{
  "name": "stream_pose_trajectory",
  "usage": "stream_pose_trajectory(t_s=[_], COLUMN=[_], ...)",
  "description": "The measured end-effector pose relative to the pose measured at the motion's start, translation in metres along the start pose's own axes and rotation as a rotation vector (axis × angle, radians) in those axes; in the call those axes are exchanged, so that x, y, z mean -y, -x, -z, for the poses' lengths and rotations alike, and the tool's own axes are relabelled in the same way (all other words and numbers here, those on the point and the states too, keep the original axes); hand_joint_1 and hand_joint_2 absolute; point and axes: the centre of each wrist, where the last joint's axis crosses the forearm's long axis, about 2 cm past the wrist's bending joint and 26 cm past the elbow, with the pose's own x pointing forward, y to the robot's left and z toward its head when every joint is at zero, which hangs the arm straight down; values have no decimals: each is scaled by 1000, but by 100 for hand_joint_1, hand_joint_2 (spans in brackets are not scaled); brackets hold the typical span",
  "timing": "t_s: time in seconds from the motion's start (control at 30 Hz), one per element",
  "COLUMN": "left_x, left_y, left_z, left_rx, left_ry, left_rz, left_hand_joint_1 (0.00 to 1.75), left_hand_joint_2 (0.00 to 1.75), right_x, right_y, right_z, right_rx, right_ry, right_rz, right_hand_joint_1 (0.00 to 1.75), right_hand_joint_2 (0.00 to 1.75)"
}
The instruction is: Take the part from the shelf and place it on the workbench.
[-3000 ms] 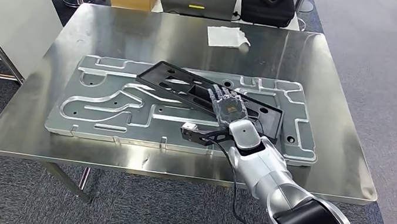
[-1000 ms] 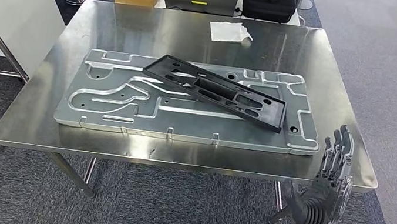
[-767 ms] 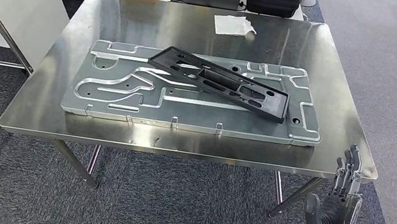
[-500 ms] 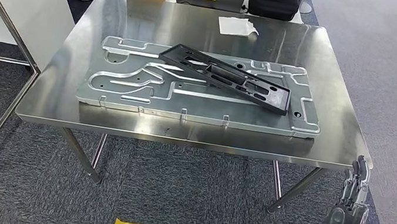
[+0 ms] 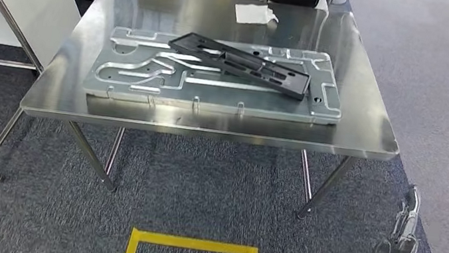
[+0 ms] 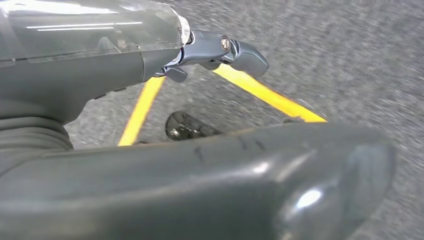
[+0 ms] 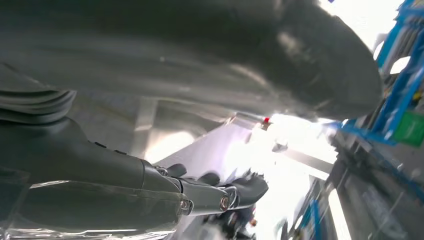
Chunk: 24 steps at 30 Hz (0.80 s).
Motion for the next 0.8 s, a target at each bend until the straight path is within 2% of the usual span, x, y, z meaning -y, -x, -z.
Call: stream_pose_trajectory(t_s=[0.53,0.8], left_x=[0,-2], left_y=[5,9], left_z=[-4,-6], left_rx=[-6,-3], left_ry=[10,27], left_rz=[3,25], left_hand_joint_1=[0,0], left_hand_joint_2=[0,0], right_x=[19,33], right_y=[48,79], right_z=[-36,-49], right_rx=[-205,-308], right_ry=[37,-33], right_rz=[-154,-155], right_hand_joint_1=[0,0], right_hand_joint_2=[0,0])
